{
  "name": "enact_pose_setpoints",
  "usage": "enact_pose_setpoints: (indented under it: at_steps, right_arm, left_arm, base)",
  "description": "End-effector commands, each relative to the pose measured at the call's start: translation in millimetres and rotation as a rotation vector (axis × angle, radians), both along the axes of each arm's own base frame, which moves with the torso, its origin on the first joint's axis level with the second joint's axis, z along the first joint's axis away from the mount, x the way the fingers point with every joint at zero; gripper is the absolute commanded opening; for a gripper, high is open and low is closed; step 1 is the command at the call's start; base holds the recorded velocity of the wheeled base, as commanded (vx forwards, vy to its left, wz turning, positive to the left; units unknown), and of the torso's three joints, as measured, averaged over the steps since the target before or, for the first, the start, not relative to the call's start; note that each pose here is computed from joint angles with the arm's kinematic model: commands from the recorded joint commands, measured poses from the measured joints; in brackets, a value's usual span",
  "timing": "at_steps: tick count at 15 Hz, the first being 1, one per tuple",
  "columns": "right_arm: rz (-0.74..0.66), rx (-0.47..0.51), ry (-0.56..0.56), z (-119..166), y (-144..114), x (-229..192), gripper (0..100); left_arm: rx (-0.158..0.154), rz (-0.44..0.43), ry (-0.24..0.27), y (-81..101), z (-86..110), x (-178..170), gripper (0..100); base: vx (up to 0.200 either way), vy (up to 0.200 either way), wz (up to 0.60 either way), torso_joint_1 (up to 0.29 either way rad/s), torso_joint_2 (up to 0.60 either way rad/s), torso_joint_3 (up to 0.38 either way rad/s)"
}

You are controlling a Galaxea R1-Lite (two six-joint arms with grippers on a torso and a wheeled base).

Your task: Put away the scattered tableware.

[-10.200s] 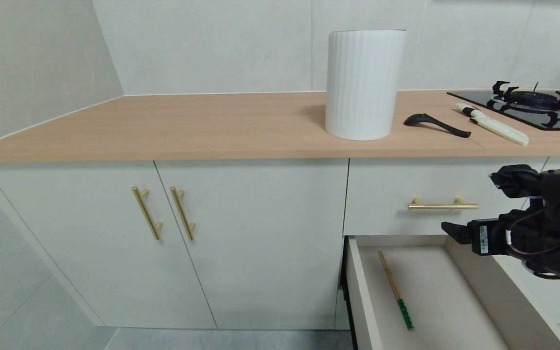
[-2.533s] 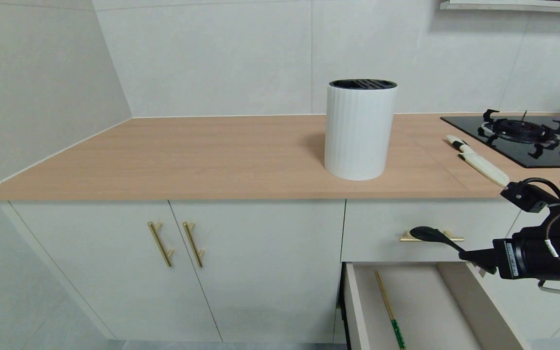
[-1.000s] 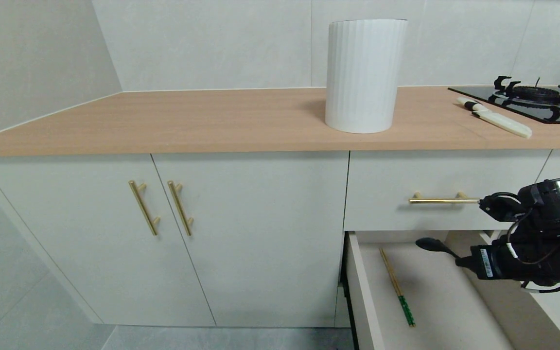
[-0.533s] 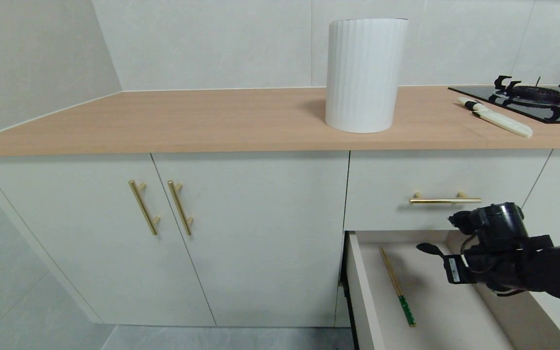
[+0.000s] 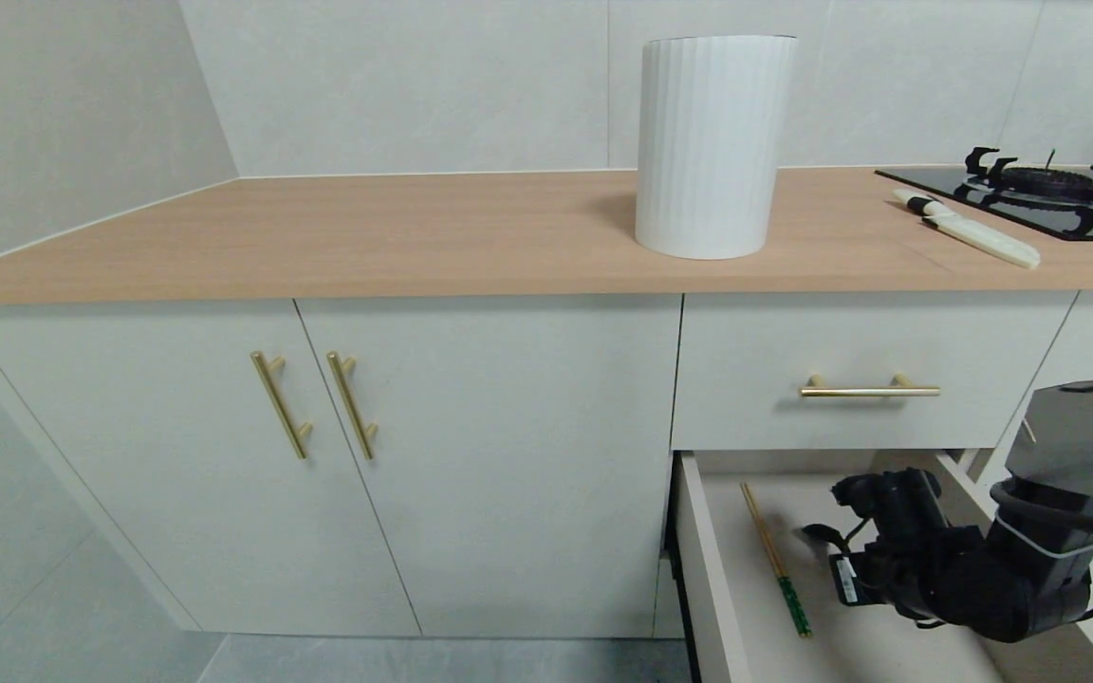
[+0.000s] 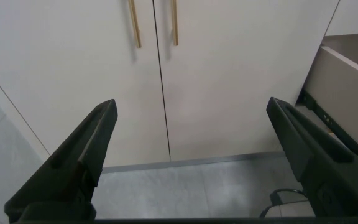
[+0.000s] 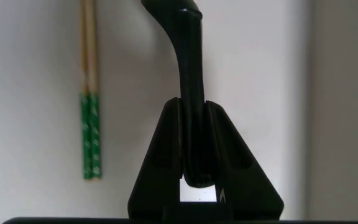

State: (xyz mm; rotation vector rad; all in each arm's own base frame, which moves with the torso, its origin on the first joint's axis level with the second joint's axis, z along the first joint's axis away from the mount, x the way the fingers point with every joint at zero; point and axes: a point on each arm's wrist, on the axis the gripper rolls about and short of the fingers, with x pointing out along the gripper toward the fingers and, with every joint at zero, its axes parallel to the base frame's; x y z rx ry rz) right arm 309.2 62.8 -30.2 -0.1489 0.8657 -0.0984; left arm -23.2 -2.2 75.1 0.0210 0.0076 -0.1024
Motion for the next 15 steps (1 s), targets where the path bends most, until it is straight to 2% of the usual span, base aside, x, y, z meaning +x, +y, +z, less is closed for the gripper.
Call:
enact_pose_setpoints:
  at_steps: [1, 9, 10, 15]
  right_arm:
    - [0.001, -0.011, 0.049, -15.8, 0.1, -2.1, 0]
    - [0.0, -0.013, 0.062, -20.4, 0.0, -2.5, 0]
    - [0.0, -0.013, 0.061, -20.3, 0.0, -2.3, 100]
    - [-0.003, -0.012, 0.059, -20.2, -0.3, -1.8, 100]
  left_arm:
    - [0.0, 0.0, 0.0, 0.0, 0.0, 0.0, 100]
    - [0.0, 0.0, 0.0, 0.0, 0.0, 0.0, 100]
    - [0.0, 0.0, 0.0, 0.0, 0.0, 0.0, 100]
    - [0.0, 0.0, 0.0, 0.0, 0.0, 0.0, 100]
  base:
    - [0.0, 0.0, 0.0, 0.0, 0.0, 0.0]
    - [0.0, 0.0, 0.0, 0.0, 0.0, 0.0]
    - [0.0, 0.0, 0.0, 0.0, 0.0, 0.0]
    - [0.0, 0.0, 0.0, 0.0, 0.0, 0.0]
